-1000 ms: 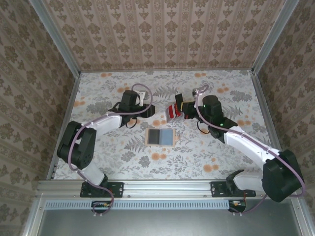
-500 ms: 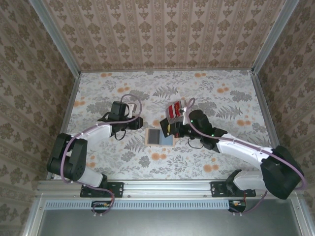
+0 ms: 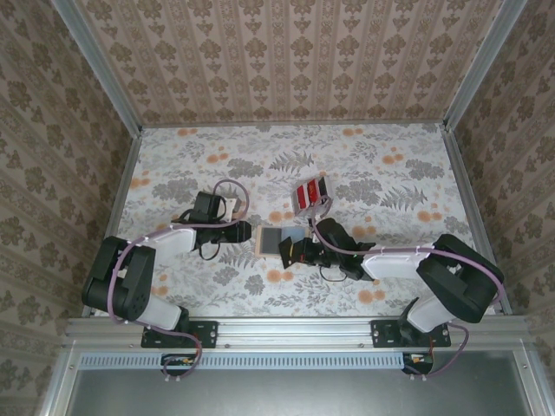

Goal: Put the credit cards into the card holder
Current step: Insert the credit card into the card slot.

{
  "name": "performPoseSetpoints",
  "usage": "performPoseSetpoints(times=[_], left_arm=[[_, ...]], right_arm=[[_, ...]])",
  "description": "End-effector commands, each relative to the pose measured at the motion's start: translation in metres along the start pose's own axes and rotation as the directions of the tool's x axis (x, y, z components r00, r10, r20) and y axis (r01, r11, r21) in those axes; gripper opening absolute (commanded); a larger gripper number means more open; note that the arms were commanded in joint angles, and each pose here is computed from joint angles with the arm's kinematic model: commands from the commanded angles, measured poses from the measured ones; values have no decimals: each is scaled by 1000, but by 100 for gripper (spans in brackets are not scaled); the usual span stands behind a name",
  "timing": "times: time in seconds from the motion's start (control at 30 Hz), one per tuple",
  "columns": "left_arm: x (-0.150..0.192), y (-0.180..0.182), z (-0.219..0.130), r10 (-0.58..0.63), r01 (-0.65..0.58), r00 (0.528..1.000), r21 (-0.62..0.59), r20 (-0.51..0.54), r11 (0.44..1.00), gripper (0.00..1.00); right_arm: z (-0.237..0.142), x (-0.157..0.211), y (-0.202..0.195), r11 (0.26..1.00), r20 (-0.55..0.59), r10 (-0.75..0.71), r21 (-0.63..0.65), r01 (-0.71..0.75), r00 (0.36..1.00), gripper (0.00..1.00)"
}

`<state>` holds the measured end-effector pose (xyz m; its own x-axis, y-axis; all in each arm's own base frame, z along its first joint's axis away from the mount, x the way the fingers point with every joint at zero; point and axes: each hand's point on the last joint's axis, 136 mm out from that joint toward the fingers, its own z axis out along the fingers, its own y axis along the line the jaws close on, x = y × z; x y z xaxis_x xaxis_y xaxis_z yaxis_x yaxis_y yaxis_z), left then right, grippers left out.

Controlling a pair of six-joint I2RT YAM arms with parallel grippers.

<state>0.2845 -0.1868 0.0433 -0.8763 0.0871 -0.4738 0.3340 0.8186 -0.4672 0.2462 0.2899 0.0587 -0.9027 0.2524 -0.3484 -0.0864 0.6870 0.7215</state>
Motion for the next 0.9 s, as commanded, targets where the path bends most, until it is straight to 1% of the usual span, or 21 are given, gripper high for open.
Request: performPoseSetpoints(times=[0.0, 0.17, 0.23, 0.27, 0.43, 0.53, 0.63, 0.67, 0.7, 0.87], left_arm=[[-4, -9, 1, 11, -12, 1000, 48, 9, 999, 40], [1, -17, 12, 10, -8, 1000, 73, -30, 997, 38], [3, -22, 16, 21, -17, 999, 86, -45, 996, 33], [4, -25, 18, 26, -21, 998, 90, -51, 996, 32], [4, -25, 20, 41, -37, 997, 70, -60, 997, 32], [8, -23, 22, 42, -37, 996, 65, -78, 997, 30], [9, -23, 25, 39, -33, 995, 69, -94, 997, 28], [9, -24, 26, 38, -31, 995, 75, -97, 997, 28], [15, -33, 29, 61, -51, 992, 93, -111, 994, 28], [16, -34, 33, 55, -42, 990, 99, -130, 994, 26]], right_arm=[[1, -9, -6, 999, 70, 42, 9, -43, 997, 6], [8, -11, -8, 999, 70, 45, 25, -47, 997, 6], [12, -13, -12, 998, 79, 45, 39, -48, 996, 6], [15, -12, -13, 998, 77, 45, 47, -49, 996, 6], [27, -12, -19, 995, 72, 78, 58, -83, 994, 6], [30, -13, -23, 992, 86, 108, 60, -113, 990, 6], [32, -18, -17, 993, 88, 100, 60, -105, 991, 6], [31, -19, -18, 992, 92, 97, 68, -103, 991, 6], [31, -20, -19, 992, 98, 96, 74, -103, 991, 6], [29, -26, -21, 991, 124, 92, 86, -103, 988, 6]])
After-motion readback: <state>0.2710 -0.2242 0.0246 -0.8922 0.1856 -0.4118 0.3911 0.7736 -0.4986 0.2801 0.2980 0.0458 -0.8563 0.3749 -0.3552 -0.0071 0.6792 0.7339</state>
